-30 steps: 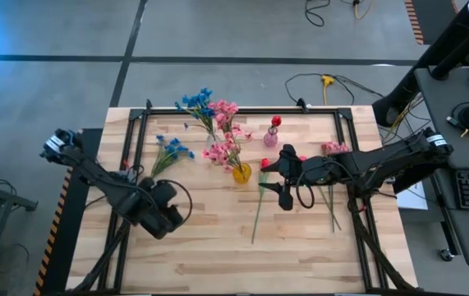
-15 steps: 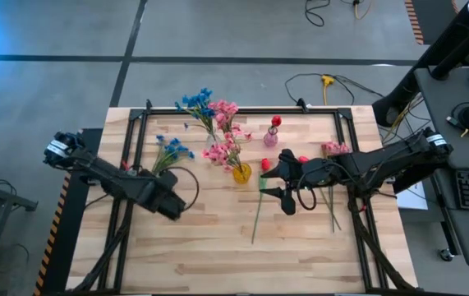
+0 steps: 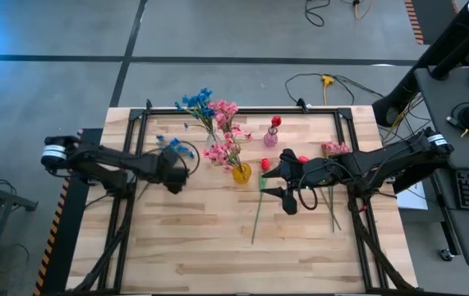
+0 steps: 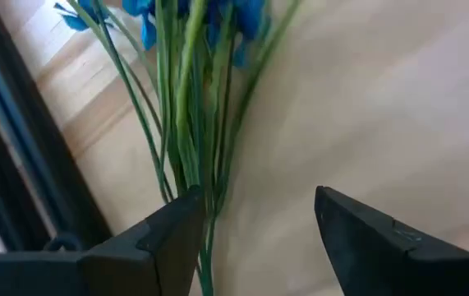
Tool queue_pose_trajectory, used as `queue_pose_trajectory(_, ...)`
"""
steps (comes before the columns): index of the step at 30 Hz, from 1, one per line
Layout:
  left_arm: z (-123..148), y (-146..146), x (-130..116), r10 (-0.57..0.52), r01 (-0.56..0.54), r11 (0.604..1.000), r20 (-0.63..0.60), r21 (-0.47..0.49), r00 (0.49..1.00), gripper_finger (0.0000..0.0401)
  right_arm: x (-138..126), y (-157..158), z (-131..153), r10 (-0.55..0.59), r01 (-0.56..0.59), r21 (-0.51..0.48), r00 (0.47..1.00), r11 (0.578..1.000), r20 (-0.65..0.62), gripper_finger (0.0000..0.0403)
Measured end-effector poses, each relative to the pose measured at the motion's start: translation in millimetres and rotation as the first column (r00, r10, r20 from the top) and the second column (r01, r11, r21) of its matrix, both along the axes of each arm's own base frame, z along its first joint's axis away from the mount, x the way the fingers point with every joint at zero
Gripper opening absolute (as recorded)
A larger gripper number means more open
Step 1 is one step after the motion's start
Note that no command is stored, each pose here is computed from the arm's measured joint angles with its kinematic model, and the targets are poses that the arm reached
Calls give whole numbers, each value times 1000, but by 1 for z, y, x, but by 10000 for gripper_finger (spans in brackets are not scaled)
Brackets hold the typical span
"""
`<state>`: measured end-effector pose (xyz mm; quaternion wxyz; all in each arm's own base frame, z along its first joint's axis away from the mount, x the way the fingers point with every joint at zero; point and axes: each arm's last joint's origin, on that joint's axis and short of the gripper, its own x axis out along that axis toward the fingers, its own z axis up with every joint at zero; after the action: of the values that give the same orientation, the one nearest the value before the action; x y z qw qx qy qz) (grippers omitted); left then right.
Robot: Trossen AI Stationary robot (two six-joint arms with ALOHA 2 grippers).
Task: Sort flowers into vase by color
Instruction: Put the blue flowers into the transparent vase
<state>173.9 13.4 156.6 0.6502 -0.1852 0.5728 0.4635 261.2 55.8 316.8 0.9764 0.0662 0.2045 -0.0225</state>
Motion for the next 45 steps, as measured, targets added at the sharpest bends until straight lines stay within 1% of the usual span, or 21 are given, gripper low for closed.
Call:
queue_pose_trajectory(3, -4, 11, -5, 34, -34, 999, 3, -2, 999, 215, 0, 0, 0, 0, 0, -1, 1000, 1000, -3, 212)
queue_pose_trajectory(5, -4, 16, -8, 53, -52, 999, -3, 13, 999, 215, 0, 0, 0, 0, 0, -1, 1000, 1000, -2, 212)
queue_pose_trajectory(8, -4, 20, -8, 49, -49, 998, -8, 29, 999, 215, 0, 0, 0, -1, 1, -3, 1000, 1000, -4, 212)
queue_pose_trajectory(13, -4, 26, -6, 33, -34, 999, 6, 30, 999, 214, 0, 0, 0, 1, -1, -11, 1000, 1000, -3, 212)
queue_pose_trajectory(19, -11, 33, -14, 68, -67, 997, -20, 24, 997, 202, 0, 0, 0, 1, -1, -11, 1000, 1000, -3, 212)
queue_pose_trajectory(30, -20, 32, -20, 62, -61, 998, -43, 7, 997, 163, 0, 0, 0, -1, 1, -9, 1000, 1000, -3, 212)
queue_pose_trajectory(37, -24, 32, -20, 63, -63, 998, -15, -4, 998, 119, 0, 0, 0, -1, 1, -9, 1000, 1000, -3, 212)
queue_pose_trajectory(39, -23, 32, -19, 64, -64, 998, -17, -5, 998, 113, 0, 0, 0, -1, 1, -9, 1000, 1000, -3, 212)
queue_pose_trajectory(42, -16, 33, -16, 65, -65, 998, -21, -9, 998, 118, 0, 0, 0, -1, 1, -9, 1000, 1000, -3, 212)
queue_pose_trajectory(45, -8, 33, -14, 57, -58, 998, -39, -13, 998, 139, 0, 0, 0, -1, 1, -9, 1000, 1000, -3, 212)
